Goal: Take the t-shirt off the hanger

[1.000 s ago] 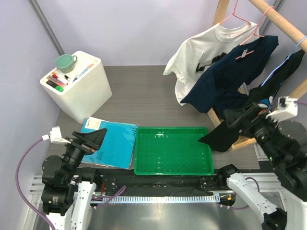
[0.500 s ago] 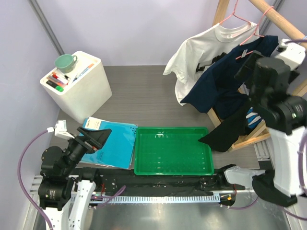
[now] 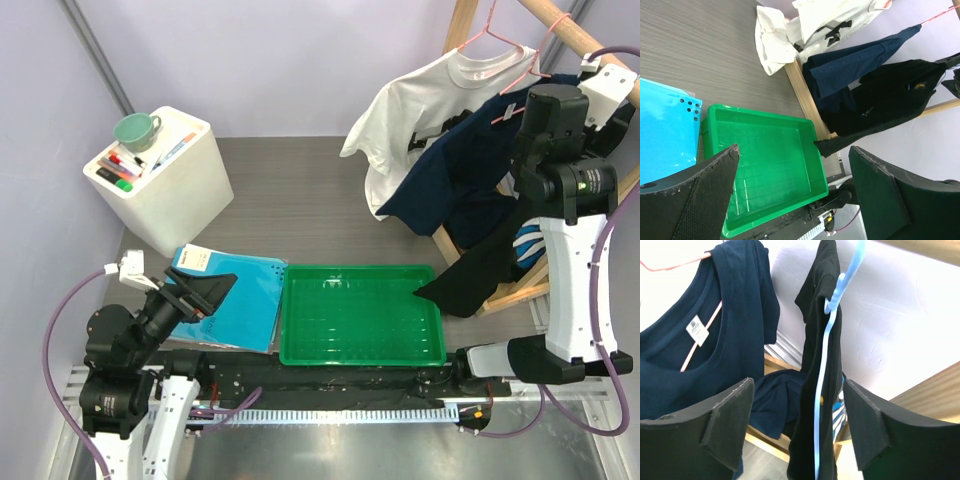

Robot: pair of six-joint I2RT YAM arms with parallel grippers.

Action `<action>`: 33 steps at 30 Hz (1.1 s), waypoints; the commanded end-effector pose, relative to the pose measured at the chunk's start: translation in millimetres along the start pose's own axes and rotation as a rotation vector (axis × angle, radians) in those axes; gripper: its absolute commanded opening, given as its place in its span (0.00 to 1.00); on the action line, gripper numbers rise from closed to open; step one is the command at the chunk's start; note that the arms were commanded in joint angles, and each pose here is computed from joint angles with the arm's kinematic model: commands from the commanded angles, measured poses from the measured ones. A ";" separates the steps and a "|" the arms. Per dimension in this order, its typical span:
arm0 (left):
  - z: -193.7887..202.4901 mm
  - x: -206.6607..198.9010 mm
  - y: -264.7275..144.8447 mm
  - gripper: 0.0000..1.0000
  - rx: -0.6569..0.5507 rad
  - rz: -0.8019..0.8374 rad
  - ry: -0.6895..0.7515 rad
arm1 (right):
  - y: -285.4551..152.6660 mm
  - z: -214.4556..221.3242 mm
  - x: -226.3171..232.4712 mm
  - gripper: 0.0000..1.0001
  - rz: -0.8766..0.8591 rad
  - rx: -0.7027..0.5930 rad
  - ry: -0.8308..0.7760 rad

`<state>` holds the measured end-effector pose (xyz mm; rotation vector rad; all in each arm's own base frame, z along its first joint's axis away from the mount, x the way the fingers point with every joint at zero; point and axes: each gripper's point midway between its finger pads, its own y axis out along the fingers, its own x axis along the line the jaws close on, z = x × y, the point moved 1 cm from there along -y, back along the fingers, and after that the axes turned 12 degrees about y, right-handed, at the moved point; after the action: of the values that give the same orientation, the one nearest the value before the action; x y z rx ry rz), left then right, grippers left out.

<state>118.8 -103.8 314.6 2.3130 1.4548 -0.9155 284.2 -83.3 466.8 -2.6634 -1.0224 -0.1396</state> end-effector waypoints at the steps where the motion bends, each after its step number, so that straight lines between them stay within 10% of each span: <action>1: 1.7 -6.4 0.5 0.88 0.027 0.030 -0.014 | 11.1 -5.3 7.3 0.69 -0.036 -0.013 0.070; 20: 0.8 -8.5 4.5 0.68 0.038 0.041 -0.039 | 19.5 -10.2 15.7 0.01 -0.047 -0.049 0.136; 33: 3.3 -9.8 14.8 0.66 0.053 0.084 -0.075 | -46.0 -47.7 18.5 0.01 -0.357 -0.004 0.265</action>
<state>122.8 -112.7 310.8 2.3114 1.3816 -1.0096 295.9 -66.8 478.7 -2.4623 -1.2227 -0.3207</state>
